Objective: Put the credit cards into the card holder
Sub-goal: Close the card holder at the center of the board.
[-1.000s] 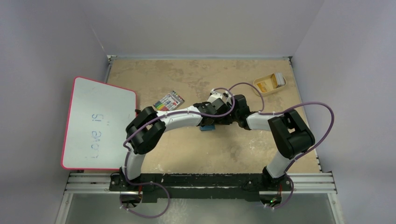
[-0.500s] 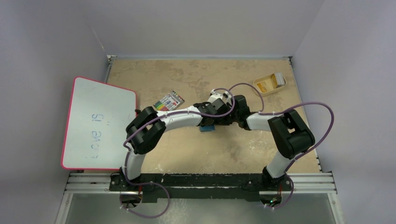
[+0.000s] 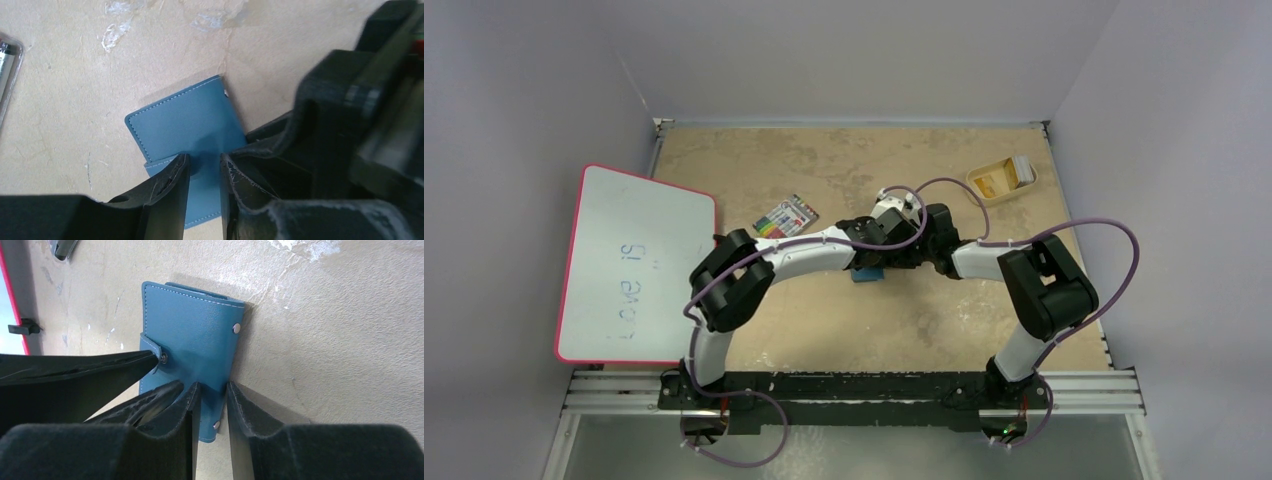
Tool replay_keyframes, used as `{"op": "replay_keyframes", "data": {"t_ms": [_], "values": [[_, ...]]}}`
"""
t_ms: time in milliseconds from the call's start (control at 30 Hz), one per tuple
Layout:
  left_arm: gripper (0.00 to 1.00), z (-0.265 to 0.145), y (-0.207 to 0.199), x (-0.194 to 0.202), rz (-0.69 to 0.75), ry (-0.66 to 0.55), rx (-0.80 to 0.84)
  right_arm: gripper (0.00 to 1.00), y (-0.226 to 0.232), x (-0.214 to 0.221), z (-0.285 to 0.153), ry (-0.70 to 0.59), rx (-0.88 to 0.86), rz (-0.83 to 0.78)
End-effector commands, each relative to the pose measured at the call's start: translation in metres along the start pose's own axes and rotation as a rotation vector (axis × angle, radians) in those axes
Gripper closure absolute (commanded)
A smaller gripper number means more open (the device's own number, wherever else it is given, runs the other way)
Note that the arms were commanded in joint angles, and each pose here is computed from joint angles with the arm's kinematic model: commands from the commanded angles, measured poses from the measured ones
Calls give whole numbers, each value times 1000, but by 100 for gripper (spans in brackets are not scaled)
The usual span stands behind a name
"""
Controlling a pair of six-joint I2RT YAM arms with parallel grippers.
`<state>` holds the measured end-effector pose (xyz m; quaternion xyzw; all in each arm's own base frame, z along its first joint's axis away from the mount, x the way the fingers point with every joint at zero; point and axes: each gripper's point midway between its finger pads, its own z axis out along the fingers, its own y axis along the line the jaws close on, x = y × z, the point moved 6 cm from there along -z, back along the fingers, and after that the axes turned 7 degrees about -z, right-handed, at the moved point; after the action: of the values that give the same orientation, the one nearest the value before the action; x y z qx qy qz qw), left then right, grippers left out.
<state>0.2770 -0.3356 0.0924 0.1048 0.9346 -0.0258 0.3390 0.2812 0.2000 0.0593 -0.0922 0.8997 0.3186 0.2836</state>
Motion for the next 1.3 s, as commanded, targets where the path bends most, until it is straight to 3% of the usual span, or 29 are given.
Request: {"op": "replay_keyframes", "data": {"t_ms": [0, 167, 433, 700, 833, 1267], "values": [[72, -39, -14, -39, -87, -119, 149, 73, 2, 7, -4, 32, -14, -9], [73, -58, -4, -50, -139, -162, 174, 73, 1, 7, -3, 32, -13, -8], [93, -43, 46, -34, -314, -110, 206, 73, 2, 6, -3, 26, -16, -9], [93, -26, 40, -19, -320, -51, 263, 73, 2, 8, -3, 30, -12, -7], [100, -19, 37, -13, -315, -24, 276, 73, 2, 7, -4, 31, -12, -3], [100, -9, 39, 2, -324, 9, 258, 73, 2, 7, -5, 23, -12, -7]]}}
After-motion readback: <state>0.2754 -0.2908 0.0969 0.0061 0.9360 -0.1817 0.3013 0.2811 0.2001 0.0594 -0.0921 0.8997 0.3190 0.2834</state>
